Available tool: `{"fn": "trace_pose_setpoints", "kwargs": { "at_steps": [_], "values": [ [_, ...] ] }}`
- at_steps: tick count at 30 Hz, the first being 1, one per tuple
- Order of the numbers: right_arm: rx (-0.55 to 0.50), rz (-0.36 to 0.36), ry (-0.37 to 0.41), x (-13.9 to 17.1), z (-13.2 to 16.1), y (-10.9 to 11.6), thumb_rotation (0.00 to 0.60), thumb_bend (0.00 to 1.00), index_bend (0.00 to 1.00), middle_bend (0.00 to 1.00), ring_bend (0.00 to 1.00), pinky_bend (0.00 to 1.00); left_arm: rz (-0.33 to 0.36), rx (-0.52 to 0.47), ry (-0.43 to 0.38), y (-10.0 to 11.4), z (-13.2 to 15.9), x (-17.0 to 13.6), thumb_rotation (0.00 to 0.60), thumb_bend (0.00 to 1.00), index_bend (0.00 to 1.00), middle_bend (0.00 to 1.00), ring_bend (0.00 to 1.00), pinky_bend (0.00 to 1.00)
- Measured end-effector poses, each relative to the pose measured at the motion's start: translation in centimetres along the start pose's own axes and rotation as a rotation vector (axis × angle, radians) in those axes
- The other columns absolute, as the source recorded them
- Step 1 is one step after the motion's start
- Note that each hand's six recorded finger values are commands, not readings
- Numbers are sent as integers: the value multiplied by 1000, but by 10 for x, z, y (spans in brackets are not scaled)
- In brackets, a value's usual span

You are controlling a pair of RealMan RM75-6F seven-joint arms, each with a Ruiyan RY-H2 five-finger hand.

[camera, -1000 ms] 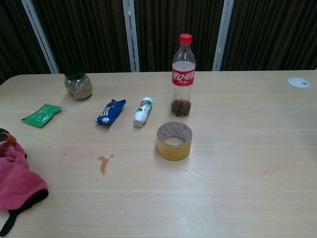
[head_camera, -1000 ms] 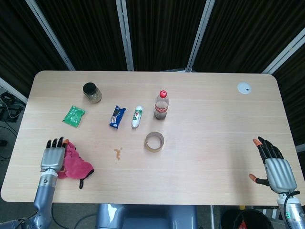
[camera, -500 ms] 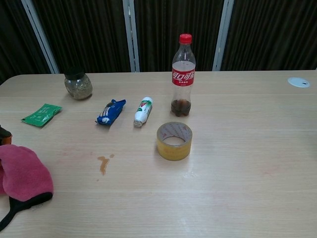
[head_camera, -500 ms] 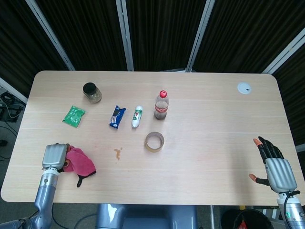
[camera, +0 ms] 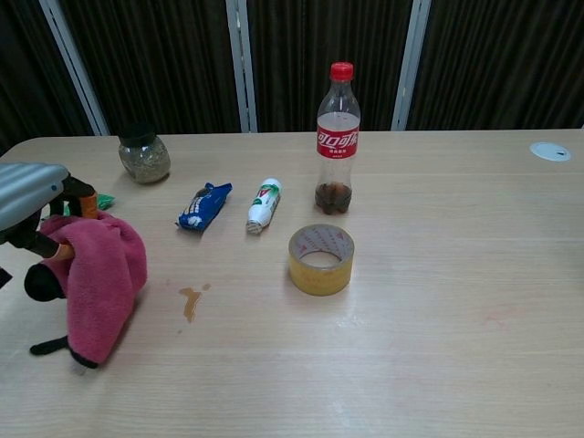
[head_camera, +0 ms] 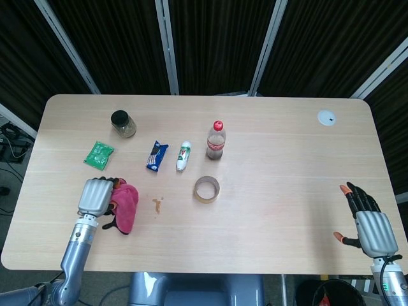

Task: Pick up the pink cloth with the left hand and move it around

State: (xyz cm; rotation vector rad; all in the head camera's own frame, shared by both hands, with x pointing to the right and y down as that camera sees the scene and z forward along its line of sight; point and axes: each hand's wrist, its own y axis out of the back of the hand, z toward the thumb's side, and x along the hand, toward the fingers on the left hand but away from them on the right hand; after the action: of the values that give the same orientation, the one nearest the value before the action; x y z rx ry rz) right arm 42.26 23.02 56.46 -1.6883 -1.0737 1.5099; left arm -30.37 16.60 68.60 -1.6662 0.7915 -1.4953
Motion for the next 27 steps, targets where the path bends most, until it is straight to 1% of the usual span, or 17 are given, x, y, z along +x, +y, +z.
{"fn": "trace_pose_setpoints", "kwargs": {
  "at_steps": [5,9,12,19,24,27],
  "values": [
    [-6,2,-1,0,0,0,600,4,0,0,0,123,15,3,-53,5,31,6,600,624,863,607,487,562],
    [-10,2,-4,0,-1,0,600,4,0,0,0,123,2,4,-86,1,51,6,600,624,864,606,488,563],
    [-15,3,-6,-1,-2,0,600,3,0,0,0,123,-20,10,-104,-7,62,5,600,624,865,606,488,562],
    [-23,7,-9,-2,-2,0,600,3,0,0,0,123,-92,50,-149,-42,86,-1,600,624,867,606,488,563],
    [-27,7,-10,-3,-3,0,600,4,0,0,0,123,-126,47,-187,-57,104,-7,600,621,867,606,488,563],
    [-33,0,-13,-4,-4,1,600,4,0,0,0,123,-144,34,-226,-65,121,-13,600,622,869,606,488,562]
  ]
}}
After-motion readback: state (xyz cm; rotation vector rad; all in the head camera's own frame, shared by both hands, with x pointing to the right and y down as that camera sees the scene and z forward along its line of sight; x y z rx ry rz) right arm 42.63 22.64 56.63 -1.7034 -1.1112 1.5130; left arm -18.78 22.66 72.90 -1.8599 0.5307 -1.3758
